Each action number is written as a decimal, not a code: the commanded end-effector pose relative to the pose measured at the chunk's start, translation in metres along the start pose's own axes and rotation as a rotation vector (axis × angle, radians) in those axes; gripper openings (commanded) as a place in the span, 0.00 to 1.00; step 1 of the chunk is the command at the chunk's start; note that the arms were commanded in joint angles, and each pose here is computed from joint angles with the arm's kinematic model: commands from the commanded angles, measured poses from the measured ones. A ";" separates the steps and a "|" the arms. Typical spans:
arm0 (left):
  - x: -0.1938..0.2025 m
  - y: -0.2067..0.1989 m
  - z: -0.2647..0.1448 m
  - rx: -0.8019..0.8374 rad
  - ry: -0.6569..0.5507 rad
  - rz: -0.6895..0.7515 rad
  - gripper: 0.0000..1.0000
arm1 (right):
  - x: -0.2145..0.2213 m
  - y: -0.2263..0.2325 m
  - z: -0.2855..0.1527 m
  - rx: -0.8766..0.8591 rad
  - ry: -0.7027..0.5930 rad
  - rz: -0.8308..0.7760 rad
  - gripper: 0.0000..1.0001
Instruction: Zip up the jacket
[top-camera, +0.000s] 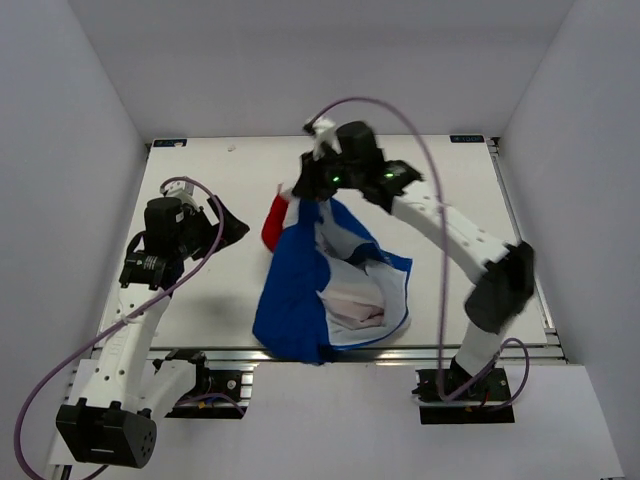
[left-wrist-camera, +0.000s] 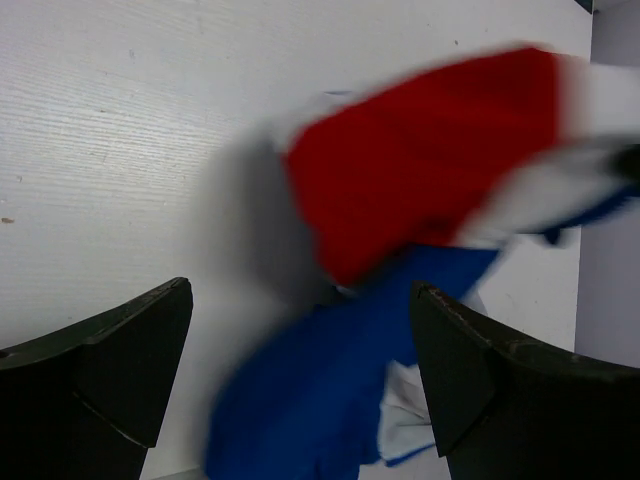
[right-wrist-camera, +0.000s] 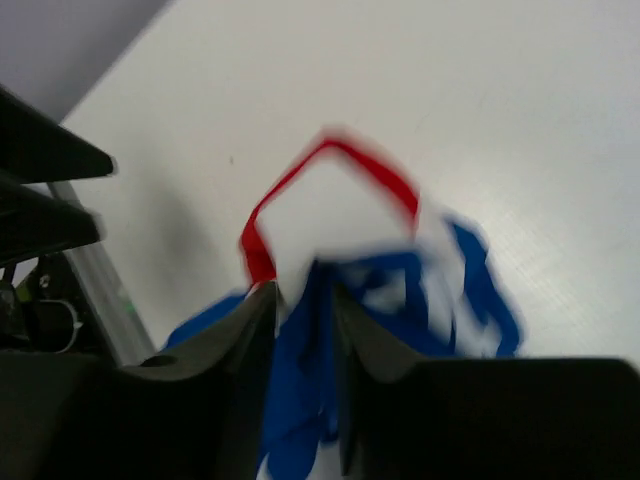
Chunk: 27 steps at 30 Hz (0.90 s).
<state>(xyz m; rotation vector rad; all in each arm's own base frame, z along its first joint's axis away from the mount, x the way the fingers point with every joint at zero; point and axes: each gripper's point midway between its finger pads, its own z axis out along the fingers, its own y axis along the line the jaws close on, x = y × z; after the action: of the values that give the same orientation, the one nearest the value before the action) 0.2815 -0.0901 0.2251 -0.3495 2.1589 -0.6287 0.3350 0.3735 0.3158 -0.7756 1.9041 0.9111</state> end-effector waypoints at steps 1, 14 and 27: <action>0.013 0.003 -0.007 0.000 0.029 0.006 0.98 | 0.046 0.001 0.036 -0.040 0.138 0.032 0.36; 0.102 0.023 0.032 0.068 0.288 -0.022 0.98 | 0.113 -0.076 -0.015 0.318 0.178 0.035 0.89; 0.094 0.016 0.091 -0.060 0.296 0.082 0.98 | 0.190 -0.171 -0.064 0.513 0.243 0.364 0.89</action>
<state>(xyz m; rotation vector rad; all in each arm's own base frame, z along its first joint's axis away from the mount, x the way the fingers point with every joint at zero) 0.2647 -0.1515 0.0880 -0.2165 2.5580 -0.6820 0.3427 0.1874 0.1118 -0.2638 2.4573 0.4928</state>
